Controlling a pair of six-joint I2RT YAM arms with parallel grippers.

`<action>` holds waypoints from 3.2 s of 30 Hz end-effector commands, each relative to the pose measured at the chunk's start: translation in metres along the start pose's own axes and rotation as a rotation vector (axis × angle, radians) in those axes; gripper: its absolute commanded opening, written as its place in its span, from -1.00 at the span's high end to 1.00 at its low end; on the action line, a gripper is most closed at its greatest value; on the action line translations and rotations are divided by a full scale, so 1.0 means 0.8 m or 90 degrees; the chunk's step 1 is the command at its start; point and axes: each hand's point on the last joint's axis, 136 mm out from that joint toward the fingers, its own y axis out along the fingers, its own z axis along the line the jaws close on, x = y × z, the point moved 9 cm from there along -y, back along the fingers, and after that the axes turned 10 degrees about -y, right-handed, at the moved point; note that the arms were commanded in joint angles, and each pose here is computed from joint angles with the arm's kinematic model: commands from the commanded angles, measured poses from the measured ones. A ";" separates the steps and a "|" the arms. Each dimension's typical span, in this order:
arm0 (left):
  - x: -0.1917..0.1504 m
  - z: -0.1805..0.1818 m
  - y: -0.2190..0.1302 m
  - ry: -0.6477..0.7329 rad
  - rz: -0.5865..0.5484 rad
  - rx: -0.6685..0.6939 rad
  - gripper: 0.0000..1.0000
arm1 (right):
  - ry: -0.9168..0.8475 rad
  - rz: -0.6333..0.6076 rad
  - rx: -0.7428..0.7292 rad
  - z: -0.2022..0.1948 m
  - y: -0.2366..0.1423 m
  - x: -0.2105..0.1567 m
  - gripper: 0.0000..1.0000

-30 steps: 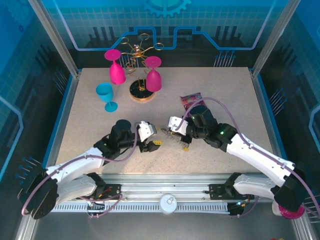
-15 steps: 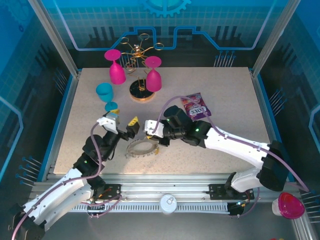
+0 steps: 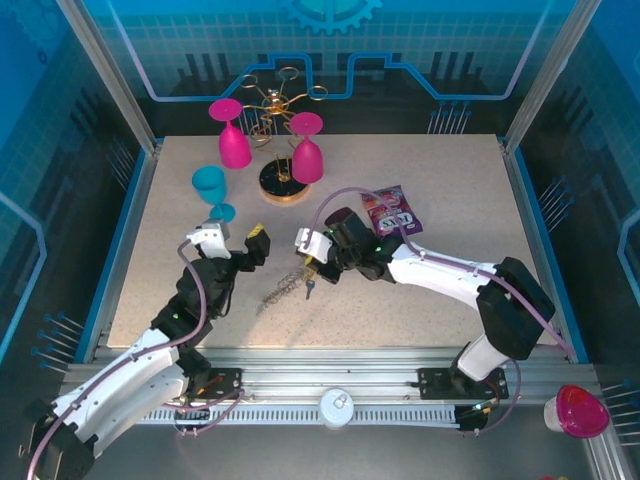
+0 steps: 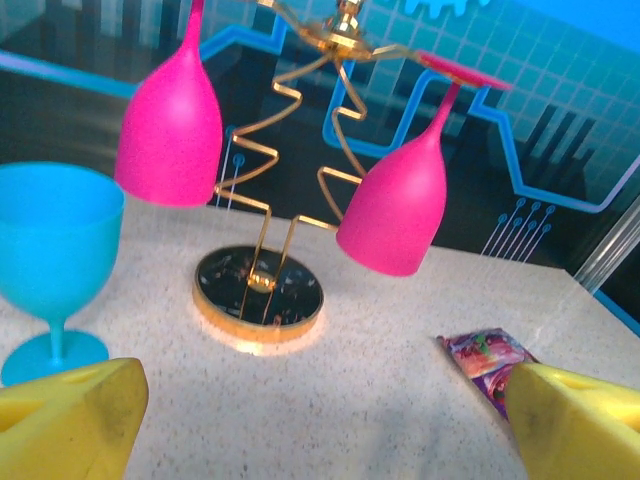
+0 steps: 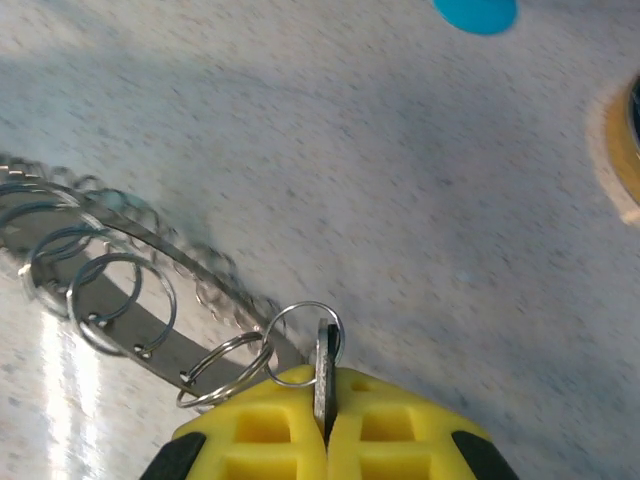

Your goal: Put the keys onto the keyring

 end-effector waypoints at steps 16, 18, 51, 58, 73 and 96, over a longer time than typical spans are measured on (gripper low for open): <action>-0.031 0.009 0.024 -0.052 0.070 0.033 -0.84 | -0.232 0.414 0.082 0.061 -0.028 -0.146 0.90; -0.032 0.010 0.025 -0.050 0.073 0.035 -0.84 | -0.247 0.456 0.095 0.066 -0.028 -0.159 0.73; -0.069 0.022 0.065 -0.174 0.298 0.162 -0.97 | 0.557 0.352 -0.121 -0.067 0.042 -0.067 0.69; -0.074 0.022 0.065 -0.173 0.309 0.153 -0.97 | 0.553 0.339 -0.050 -0.062 0.044 -0.071 0.62; -0.083 0.029 0.058 -0.210 0.349 0.203 -0.85 | 0.504 0.332 0.013 -0.070 0.085 -0.037 0.54; -0.107 0.029 0.067 -0.287 0.423 0.241 -0.66 | 0.527 0.357 0.057 -0.068 0.111 -0.066 0.58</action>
